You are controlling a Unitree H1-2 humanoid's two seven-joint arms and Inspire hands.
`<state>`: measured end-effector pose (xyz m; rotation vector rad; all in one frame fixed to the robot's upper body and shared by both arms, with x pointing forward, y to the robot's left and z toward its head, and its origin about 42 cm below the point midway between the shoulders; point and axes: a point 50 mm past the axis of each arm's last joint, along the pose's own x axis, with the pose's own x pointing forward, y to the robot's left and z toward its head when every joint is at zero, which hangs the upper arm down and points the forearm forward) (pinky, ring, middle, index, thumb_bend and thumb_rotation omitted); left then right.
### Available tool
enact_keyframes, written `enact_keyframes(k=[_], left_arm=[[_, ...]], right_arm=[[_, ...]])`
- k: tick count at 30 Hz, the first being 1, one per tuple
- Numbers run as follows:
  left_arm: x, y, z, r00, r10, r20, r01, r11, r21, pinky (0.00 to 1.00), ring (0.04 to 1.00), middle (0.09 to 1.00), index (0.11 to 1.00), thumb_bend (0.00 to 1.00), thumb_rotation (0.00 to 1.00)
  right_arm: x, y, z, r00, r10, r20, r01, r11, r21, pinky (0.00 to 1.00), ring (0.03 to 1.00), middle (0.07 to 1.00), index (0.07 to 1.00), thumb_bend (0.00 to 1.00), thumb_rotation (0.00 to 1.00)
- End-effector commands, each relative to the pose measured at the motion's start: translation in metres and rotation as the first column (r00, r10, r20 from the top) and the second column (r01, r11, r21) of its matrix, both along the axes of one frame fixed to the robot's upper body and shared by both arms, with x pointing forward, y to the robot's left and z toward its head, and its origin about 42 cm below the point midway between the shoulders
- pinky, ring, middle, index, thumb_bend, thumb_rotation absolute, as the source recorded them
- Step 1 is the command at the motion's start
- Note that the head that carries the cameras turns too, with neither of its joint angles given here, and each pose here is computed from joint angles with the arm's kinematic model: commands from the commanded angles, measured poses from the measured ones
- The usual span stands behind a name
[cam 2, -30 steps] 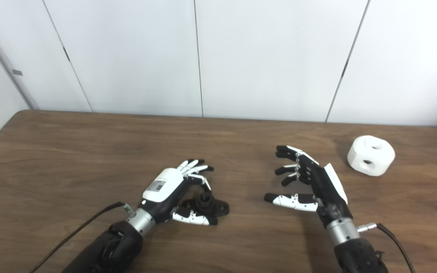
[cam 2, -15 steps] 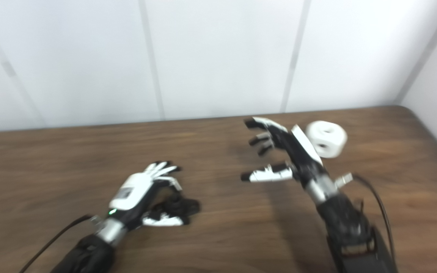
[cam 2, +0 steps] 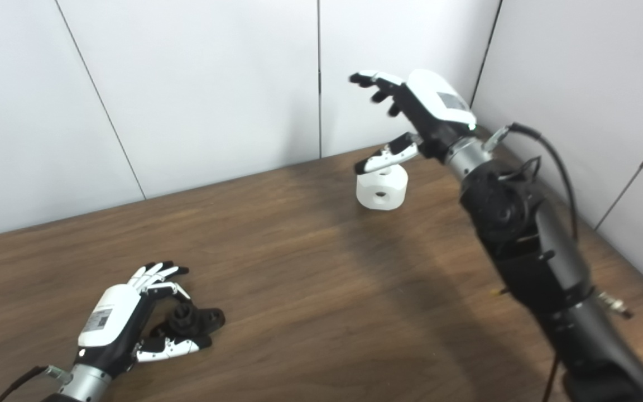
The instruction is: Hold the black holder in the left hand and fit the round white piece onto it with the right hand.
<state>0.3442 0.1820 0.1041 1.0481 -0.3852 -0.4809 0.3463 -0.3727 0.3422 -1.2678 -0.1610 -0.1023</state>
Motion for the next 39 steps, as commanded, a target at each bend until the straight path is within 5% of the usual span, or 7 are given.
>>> enact_keyframes(k=[1, 18, 39], left_arm=[[-0.047, 0.037, -0.075, 0.969, 0.064, -0.241, -0.024, 0.986, 0.164, 1.0, 0.935, 0.858, 0.485, 0.52, 0.05], [-0.043, 0.044, -0.081, 0.968, 0.081, -0.237, -0.043, 0.987, 0.158, 1.0, 0.945, 0.861, 0.485, 0.52, 0.05], [-0.046, 0.04, -0.082, 0.969, 0.077, -0.234, -0.045, 0.989, 0.139, 1.0, 0.93, 0.85, 0.485, 0.52, 0.05]], right_arm=[[0.005, -0.007, 0.017, 0.999, -0.037, 0.026, 0.038, 0.998, -0.042, 0.71, 0.912, 0.988, 0.922, 0.96, 0.35], [0.041, -0.032, -0.025, 0.971, -0.133, -0.199, 0.134, 0.991, -0.008, 0.75, 0.957, 1.0, 0.978, 0.96, 0.31], [0.07, -0.04, -0.074, 0.932, -0.157, -0.326, 0.189, 0.979, 0.069, 0.72, 0.917, 1.0, 0.973, 0.93, 0.3]])
